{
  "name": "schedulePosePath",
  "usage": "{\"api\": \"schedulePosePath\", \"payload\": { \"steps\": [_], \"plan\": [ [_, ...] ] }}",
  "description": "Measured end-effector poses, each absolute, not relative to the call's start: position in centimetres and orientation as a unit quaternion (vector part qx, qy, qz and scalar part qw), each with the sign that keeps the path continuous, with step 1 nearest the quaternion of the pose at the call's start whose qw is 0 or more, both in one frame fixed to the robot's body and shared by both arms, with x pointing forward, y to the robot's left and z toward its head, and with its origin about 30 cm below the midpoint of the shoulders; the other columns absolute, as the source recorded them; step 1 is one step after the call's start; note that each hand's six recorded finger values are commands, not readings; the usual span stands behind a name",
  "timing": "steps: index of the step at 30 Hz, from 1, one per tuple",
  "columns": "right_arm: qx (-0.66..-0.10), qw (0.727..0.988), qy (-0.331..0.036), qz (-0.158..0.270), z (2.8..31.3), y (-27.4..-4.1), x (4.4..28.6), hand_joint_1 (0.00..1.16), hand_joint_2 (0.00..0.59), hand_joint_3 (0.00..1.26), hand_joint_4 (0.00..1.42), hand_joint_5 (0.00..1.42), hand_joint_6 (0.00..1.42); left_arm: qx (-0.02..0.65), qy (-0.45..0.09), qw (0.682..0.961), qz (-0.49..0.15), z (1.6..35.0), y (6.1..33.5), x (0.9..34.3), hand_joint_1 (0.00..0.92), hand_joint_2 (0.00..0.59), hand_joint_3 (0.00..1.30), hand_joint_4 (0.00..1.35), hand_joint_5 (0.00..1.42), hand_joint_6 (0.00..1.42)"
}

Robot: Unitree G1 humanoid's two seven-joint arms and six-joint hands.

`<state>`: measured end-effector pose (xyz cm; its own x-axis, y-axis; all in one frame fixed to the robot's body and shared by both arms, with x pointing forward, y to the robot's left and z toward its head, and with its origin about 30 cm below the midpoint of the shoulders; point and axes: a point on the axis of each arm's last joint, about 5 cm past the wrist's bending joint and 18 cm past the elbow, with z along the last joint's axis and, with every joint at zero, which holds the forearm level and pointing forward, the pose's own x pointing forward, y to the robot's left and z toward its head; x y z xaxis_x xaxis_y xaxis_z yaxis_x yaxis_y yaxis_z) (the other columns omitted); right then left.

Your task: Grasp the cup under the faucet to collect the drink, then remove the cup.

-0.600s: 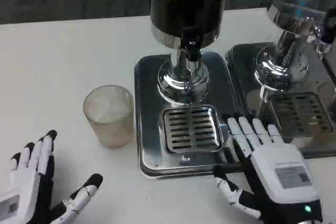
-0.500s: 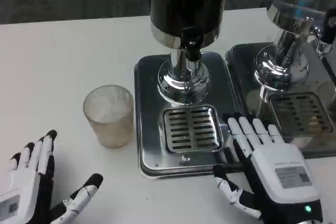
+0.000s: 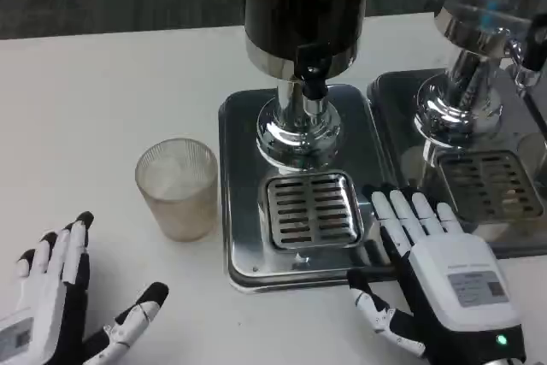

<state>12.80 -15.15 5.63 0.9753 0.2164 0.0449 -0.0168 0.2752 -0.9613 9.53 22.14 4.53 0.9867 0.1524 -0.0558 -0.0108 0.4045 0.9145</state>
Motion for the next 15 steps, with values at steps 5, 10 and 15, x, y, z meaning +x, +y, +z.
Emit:
{"api": "schedulePosePath", "payload": {
  "steps": [5,10,15],
  "plan": [
    [-0.598,0.794,-0.083,0.073,5.63,-15.16,12.80,0.24,0.463,0.00,0.00,0.00,0.00,0.543,0.065,0.836,0.049,4.52,22.09,9.53,0.000,0.183,0.00,0.00,0.00,0.00],
    [-0.598,0.794,-0.083,0.073,5.63,-15.16,12.80,0.24,0.463,0.00,0.00,0.00,0.00,0.542,0.065,0.836,0.049,4.51,22.08,9.53,0.000,0.183,0.00,0.00,0.00,0.00],
    [-0.598,0.794,-0.083,0.073,5.63,-15.16,12.80,0.24,0.463,0.00,0.00,0.00,0.00,0.540,0.065,0.838,0.051,4.49,22.03,9.53,0.000,0.154,0.00,0.00,0.00,0.00]
  ]
}}
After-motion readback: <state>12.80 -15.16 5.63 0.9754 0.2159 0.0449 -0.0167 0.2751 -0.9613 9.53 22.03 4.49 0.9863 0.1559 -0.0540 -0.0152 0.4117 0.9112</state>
